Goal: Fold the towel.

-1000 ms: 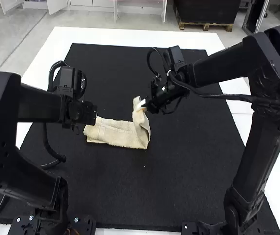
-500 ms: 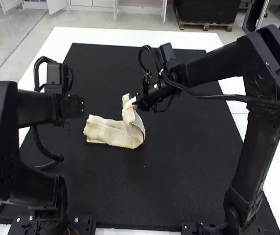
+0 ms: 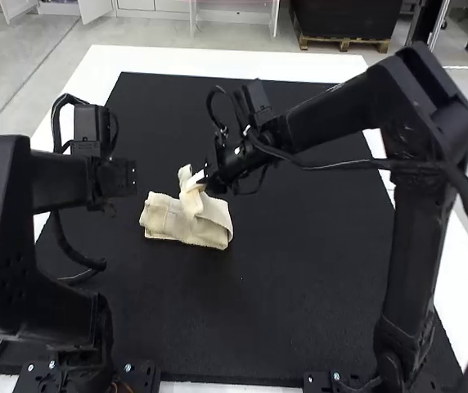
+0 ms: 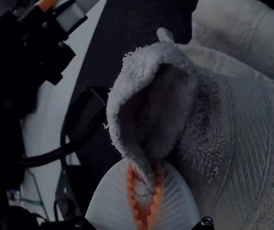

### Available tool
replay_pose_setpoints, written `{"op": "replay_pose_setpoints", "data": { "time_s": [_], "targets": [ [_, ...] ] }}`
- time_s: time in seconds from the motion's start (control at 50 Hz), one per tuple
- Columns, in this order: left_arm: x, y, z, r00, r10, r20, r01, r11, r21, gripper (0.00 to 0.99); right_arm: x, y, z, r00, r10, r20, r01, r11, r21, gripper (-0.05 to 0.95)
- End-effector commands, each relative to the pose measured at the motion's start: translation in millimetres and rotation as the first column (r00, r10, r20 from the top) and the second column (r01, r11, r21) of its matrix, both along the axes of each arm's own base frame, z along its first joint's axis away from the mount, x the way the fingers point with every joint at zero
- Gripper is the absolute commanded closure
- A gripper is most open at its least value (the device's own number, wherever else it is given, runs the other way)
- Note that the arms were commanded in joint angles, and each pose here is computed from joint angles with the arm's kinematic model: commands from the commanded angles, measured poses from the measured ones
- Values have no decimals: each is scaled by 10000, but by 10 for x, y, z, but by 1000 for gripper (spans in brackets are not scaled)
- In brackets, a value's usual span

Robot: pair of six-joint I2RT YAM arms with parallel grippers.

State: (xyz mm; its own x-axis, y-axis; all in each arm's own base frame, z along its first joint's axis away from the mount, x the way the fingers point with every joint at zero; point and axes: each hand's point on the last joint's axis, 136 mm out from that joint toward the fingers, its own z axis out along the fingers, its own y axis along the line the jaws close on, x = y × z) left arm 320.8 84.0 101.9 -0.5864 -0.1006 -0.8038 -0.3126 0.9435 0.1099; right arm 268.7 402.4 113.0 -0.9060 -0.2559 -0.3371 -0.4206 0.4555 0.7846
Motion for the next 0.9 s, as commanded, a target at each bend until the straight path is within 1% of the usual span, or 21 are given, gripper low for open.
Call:
{"op": "replay_pose_setpoints", "data": {
  "time_s": [0.0, 0.2, 0.38, 0.88],
  "targets": [
    [-9, 69, 113, 9986, 322, 409, -322, 9995, 13, 25, 68, 121, 123, 9999, 111, 108, -115, 9993, 351, 923],
    [-15, 81, 119, 9984, 373, 435, -373, 9993, -17, 25, 174, 238, 91, 9997, 137, 185, -144, 9991, 396, 923],
    [-18, 75, 117, 9981, 384, 471, -381, 9992, -80, 25, 249, 371, 214, 9988, 233, 424, -261, 9975, 664, 923],
    [-15, 65, 140, 9975, 398, 585, -387, 9991, -187, 25, -34, 585, 180, 9938, 1087, 237, -1103, 9908, 783, 923]
  ]
}}
